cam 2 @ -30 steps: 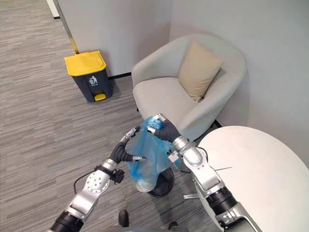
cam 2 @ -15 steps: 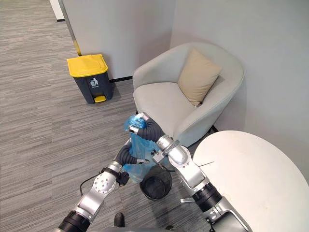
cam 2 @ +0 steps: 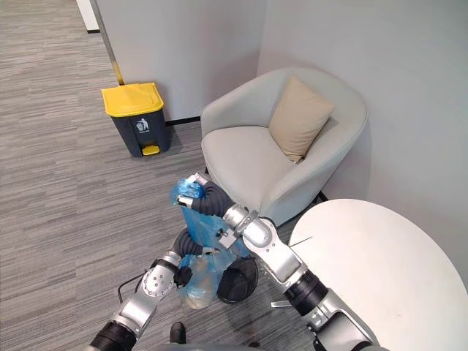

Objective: Gather rubbish on tea table into small bin, then transfer packed bag to large trash can.

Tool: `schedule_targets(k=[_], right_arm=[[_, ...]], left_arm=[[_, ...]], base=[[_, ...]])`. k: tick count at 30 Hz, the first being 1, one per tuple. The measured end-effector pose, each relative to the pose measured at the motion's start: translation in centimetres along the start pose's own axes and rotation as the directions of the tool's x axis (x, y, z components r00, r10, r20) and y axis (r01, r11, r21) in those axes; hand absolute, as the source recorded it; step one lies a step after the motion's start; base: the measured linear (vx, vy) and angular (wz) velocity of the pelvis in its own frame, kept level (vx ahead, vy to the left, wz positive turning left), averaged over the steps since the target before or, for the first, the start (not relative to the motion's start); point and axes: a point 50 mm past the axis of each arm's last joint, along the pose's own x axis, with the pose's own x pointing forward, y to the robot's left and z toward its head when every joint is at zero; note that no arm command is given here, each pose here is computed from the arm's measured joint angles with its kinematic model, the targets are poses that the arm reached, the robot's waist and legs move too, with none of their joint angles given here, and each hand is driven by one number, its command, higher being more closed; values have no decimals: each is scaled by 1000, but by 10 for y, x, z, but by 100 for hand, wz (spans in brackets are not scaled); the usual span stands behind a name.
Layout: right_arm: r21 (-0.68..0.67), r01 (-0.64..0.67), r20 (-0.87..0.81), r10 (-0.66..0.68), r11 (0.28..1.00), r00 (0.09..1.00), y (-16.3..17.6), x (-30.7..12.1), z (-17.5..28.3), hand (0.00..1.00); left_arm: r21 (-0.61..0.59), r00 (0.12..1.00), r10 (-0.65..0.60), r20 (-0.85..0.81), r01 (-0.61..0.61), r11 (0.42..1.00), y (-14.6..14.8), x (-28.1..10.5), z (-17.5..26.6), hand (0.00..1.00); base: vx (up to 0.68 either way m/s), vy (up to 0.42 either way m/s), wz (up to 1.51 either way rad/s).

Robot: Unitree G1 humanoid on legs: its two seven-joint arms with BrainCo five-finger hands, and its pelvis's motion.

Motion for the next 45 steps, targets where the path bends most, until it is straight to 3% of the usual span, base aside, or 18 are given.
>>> schedule_targets(k=[4,5,16,32,33,38,45], right_arm=[[12,-19,18,18,1000,1000,3,8,4,100],[5,-39,25,39,999,999,6,11,6,100],[104,-104,84,96,989,992,32,26,15,100],[195,-97,93,80,976,992,36,25,14,100],[196,-93,90,76,976,993,36,24,13,0],[107,-61,29,58,992,998,34,9,-2,0],[-145,39,-42,-46,989,998,3,-28,-12,0]], left_arm=[[26,999,0,-42,1,1000,-3,-3,-10,0],[32,999,-2,-52,4,999,-3,-3,-13,100],[50,999,10,-36,-9,999,-12,10,-3,100],[1,995,99,-18,-99,995,-2,16,4,100],[0,994,105,-15,-105,994,0,16,5,100],[-41,986,168,-8,-168,985,12,13,7,100],[-64,968,241,-72,-246,967,25,-2,-8,100]], base=[[0,0,0],[0,0,0],[1,0,0],[0,0,0],[0,0,0],[0,0,0],[0,0,0]])
